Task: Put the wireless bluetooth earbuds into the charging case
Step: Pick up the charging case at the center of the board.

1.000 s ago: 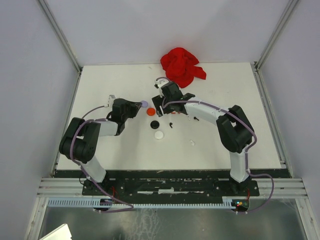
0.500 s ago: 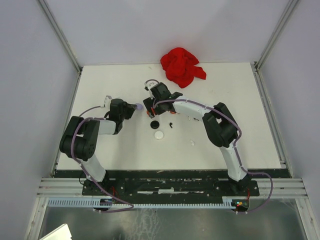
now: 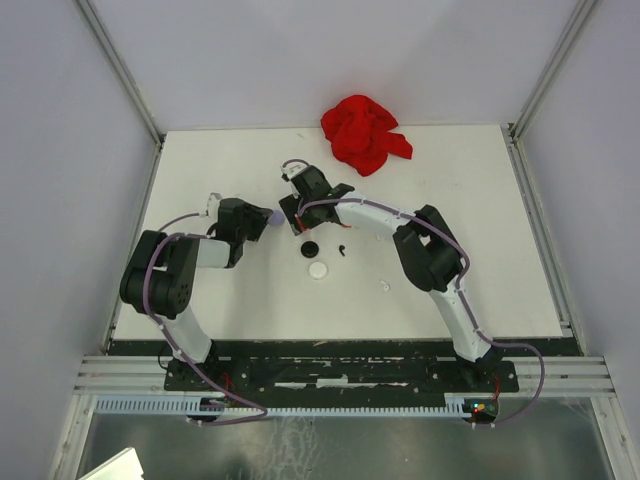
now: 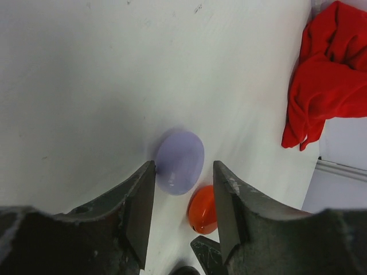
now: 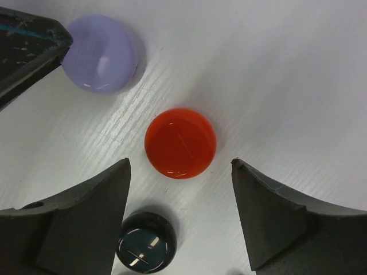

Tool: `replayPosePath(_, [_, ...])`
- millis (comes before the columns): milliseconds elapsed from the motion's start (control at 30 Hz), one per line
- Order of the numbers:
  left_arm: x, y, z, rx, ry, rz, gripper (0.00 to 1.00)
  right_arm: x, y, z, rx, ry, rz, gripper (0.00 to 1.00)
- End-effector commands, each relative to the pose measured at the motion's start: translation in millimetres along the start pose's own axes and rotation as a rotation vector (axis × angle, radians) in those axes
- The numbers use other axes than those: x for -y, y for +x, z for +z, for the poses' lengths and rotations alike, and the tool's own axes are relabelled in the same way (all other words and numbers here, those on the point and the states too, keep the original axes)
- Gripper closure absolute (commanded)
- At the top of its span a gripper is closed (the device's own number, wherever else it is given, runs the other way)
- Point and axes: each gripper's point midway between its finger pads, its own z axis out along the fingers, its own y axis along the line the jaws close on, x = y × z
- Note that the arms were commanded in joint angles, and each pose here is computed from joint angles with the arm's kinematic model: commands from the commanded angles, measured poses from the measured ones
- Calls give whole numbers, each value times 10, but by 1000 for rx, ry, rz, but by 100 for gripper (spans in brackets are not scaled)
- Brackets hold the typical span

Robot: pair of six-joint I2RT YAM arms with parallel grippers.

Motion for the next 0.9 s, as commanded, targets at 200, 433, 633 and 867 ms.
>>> replayPosePath(200, [115,-119,-104,26,35,41,40,31,-135,82,20,68,-8,20])
replayPosePath(433, [178,-145,-220,31,55,39,40,171,-59,73,-5,137,-31,19])
replayPosePath(633, [208,-156,-287,33,65,38,40,333,-45,40,1,182,-11,18])
replayPosePath(867, [209,-154,-328,31,69,39,40,558,-77,-58,8,215,2,18])
